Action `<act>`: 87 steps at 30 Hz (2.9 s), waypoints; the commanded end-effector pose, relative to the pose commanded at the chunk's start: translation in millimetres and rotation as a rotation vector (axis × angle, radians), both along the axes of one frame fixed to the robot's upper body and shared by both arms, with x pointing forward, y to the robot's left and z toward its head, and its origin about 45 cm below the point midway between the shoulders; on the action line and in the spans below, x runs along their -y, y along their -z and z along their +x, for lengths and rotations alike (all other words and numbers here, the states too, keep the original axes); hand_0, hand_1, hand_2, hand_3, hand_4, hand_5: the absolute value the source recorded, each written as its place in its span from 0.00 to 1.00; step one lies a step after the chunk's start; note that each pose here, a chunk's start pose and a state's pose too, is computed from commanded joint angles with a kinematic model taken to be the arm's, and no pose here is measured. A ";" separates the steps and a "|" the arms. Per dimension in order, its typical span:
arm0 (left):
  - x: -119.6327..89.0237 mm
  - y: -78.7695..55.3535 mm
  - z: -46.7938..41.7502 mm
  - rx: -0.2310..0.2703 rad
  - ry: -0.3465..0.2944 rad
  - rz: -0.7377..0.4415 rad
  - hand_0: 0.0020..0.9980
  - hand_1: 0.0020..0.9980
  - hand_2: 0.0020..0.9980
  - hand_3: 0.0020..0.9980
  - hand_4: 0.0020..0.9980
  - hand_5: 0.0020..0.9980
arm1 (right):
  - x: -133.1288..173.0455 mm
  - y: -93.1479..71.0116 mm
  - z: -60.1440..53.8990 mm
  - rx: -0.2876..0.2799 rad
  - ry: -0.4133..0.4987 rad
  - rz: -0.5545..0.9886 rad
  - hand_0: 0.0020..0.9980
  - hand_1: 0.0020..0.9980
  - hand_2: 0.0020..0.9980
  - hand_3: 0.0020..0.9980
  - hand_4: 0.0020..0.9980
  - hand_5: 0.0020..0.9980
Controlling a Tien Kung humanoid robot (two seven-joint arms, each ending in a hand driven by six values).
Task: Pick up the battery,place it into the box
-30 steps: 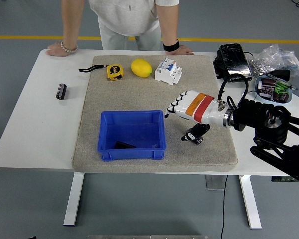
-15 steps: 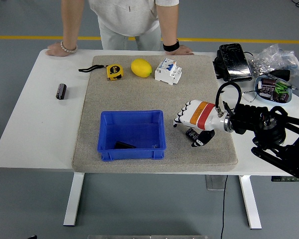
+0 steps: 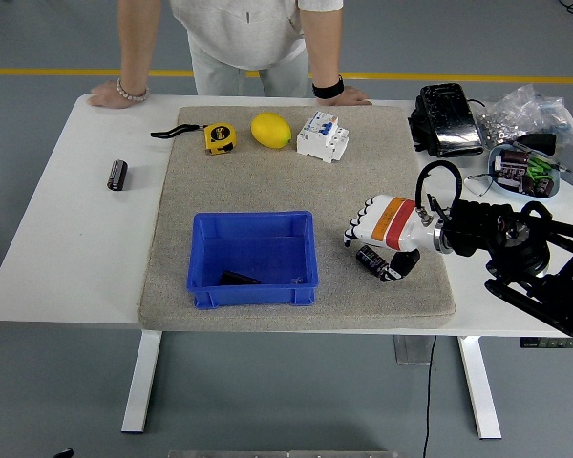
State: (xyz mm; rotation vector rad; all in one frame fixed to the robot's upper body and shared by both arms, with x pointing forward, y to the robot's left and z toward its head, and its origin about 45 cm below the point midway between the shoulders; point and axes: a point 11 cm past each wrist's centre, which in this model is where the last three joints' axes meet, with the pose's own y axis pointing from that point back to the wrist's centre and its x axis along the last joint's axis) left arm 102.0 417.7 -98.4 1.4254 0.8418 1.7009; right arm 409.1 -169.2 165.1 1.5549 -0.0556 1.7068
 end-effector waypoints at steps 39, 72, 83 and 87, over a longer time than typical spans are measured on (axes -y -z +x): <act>5.5 1.2 3.5 -0.003 0.009 -0.018 0.68 0.63 0.73 0.64 0.65 0.50 | 7.5 9.3 -1.9 0.012 -0.001 0.015 0.45 0.43 0.47 0.48 0.72 0.09; 1.7 1.7 -4.8 -0.018 0.000 -0.012 0.67 0.62 0.73 0.63 0.66 0.50 | -121.0 -82.5 -28.2 0.115 -0.093 0.416 0.56 0.52 0.54 0.50 0.74 0.14; -0.4 0.2 -1.0 -0.014 0.008 -0.008 0.67 0.62 0.73 0.63 0.66 0.51 | -147.0 -64.7 -34.8 0.049 -0.134 0.275 0.78 0.77 0.79 0.77 0.90 0.22; -1.3 0.0 -1.7 -0.014 0.006 -0.005 0.67 0.62 0.73 0.63 0.66 0.51 | -148.1 -67.8 -33.6 0.054 -0.137 0.282 0.78 0.77 0.79 0.77 0.90 0.22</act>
